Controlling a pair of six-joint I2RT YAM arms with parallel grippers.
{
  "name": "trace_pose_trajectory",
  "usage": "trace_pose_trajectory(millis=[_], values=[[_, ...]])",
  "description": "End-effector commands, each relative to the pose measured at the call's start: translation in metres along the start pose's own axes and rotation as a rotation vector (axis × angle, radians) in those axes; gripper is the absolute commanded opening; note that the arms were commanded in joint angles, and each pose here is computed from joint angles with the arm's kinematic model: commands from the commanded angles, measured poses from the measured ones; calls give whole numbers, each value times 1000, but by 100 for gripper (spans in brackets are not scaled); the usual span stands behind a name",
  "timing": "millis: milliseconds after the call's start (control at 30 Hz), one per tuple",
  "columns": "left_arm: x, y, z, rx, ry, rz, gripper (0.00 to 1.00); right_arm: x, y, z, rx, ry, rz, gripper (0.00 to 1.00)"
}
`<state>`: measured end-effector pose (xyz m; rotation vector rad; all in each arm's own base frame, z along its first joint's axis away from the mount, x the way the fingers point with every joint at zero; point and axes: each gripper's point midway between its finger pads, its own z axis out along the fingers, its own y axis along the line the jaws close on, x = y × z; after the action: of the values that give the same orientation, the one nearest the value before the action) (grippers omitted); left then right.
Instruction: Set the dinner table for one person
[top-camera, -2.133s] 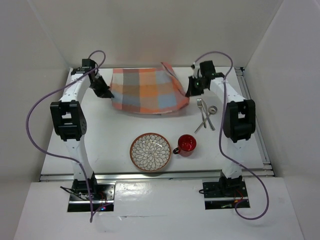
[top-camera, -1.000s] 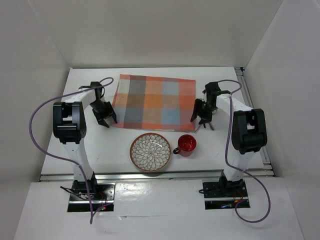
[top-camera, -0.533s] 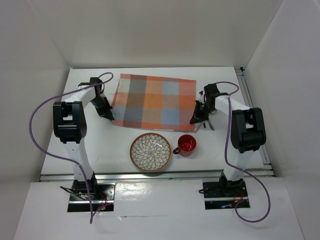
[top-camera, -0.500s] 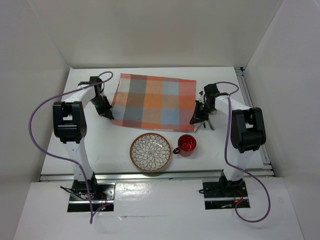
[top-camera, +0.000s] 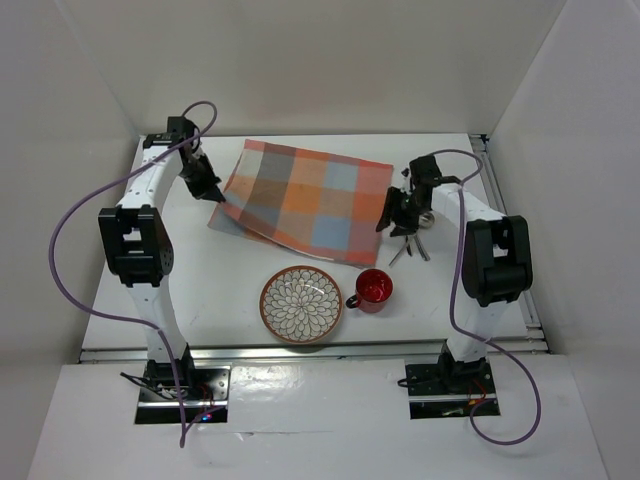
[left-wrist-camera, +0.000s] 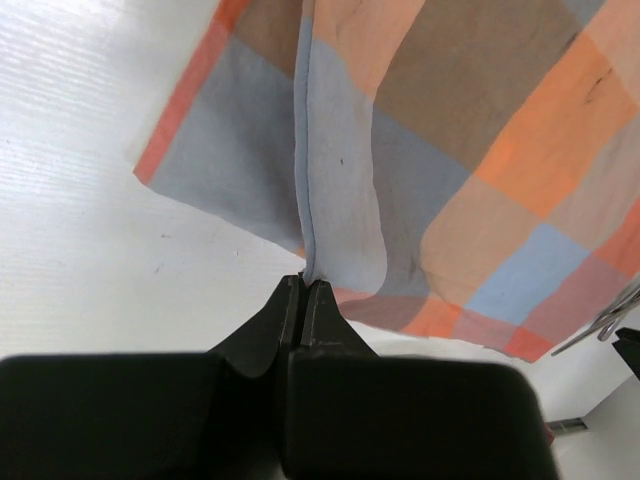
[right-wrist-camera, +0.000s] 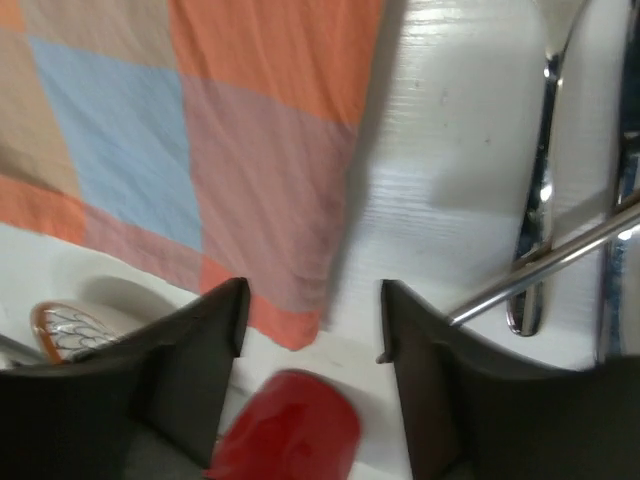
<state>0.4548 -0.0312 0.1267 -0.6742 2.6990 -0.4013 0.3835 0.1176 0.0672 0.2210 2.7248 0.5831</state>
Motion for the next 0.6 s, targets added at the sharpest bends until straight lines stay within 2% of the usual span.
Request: trace_pose_trajectory(millis=[0,167,267,333,367,433,467,567], values=[[14,1,4,-4,69,-2,0,14,-5,1,20,38,9,72],[14,6,8,-28,67,-4,0,42,8,12,-62,115,16,75],[13,7,12,-28,67,-4,0,56,17,26,-96,173,3,67],[13,7,12,-28,67,-4,0,60,20,33,-71,183,-9,56],[13,7,12,-28,67,-4,0,54,22,33,-78,166,-16,40],[6,3,8,-18,47,1,0,43,21,32,-52,130,-27,17],[0,-4,3,2,29,7,0,33,24,30,-51,105,-35,1],[-12,-14,4,36,12,13,0,10,37,20,-62,54,-53,0]])
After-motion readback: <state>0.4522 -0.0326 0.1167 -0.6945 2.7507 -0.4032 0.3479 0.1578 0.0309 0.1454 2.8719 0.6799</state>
